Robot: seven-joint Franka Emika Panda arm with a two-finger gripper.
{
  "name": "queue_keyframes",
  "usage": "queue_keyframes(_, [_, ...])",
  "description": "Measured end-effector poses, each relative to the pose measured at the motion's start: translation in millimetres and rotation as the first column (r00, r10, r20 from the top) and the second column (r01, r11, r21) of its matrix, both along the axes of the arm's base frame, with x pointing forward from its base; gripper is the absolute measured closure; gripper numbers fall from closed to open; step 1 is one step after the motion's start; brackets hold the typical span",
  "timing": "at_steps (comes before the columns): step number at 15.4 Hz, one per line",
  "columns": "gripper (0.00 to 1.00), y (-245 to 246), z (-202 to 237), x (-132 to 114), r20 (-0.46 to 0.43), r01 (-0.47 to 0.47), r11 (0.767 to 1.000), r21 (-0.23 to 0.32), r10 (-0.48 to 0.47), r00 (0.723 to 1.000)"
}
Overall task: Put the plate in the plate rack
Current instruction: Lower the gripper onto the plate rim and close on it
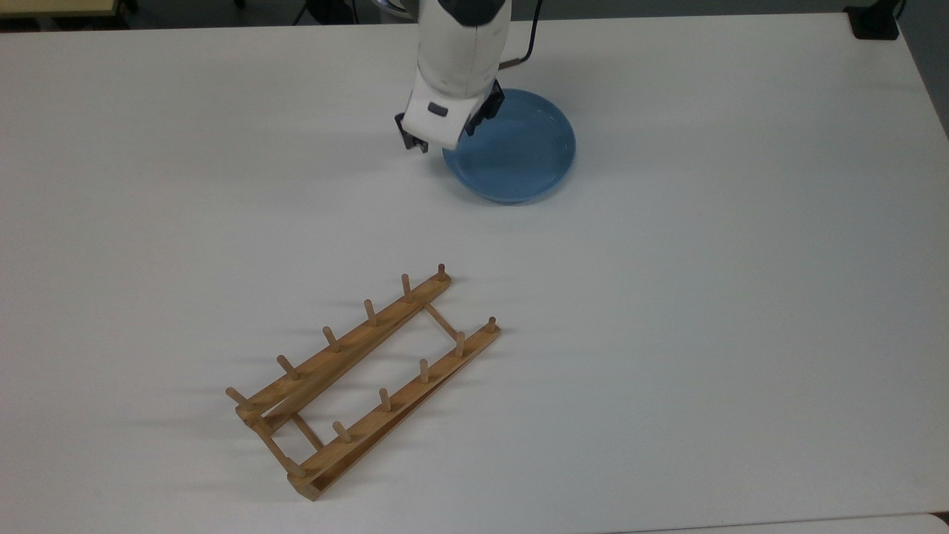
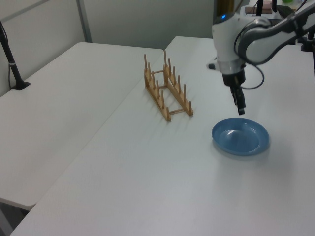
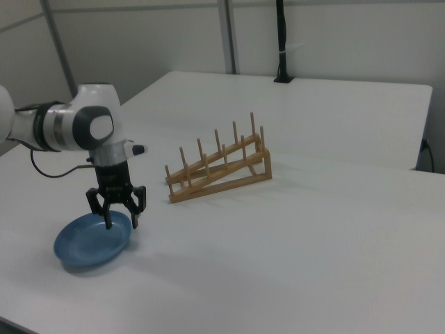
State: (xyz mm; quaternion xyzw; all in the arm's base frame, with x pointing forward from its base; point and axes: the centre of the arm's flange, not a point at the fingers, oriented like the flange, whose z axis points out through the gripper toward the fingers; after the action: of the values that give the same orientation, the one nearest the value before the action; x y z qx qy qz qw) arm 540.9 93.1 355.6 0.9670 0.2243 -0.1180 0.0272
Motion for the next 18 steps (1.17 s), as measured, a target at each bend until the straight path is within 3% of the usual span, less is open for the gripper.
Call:
queue_keyframes(2, [0.32, 4.3, -18.1, 2.8, -0.011, -0.007, 1.000, 0.000, 0.007, 1.000])
queue_keyframes(4, [0.45, 5.4, -29.5, 4.5, -0.019, -0.007, 1.000, -0.002, 0.007, 1.000])
queue_keyframes(5, [0.45, 5.6, -34.1, 5.3, -0.022, -0.007, 1.000, -0.002, 0.007, 1.000])
queue_keyframes(8, [0.74, 5.9, -41.4, 6.6, -0.027, -0.002, 1.000, -0.004, 0.002, 1.000])
queue_keyframes(12, [0.84, 6.2, -38.9, 8.8, -0.020, 0.000, 1.000, -0.003, 0.000, 1.000])
queue_keyframes(14, [0.96, 6.9, -32.3, 13.3, -0.005, 0.001, 1.000, 0.000, -0.001, 1.000])
queue_keyframes(18, [0.96, 7.2, -1.0, 32.5, 0.052, 0.024, 1.000, 0.006, -0.024, 0.998])
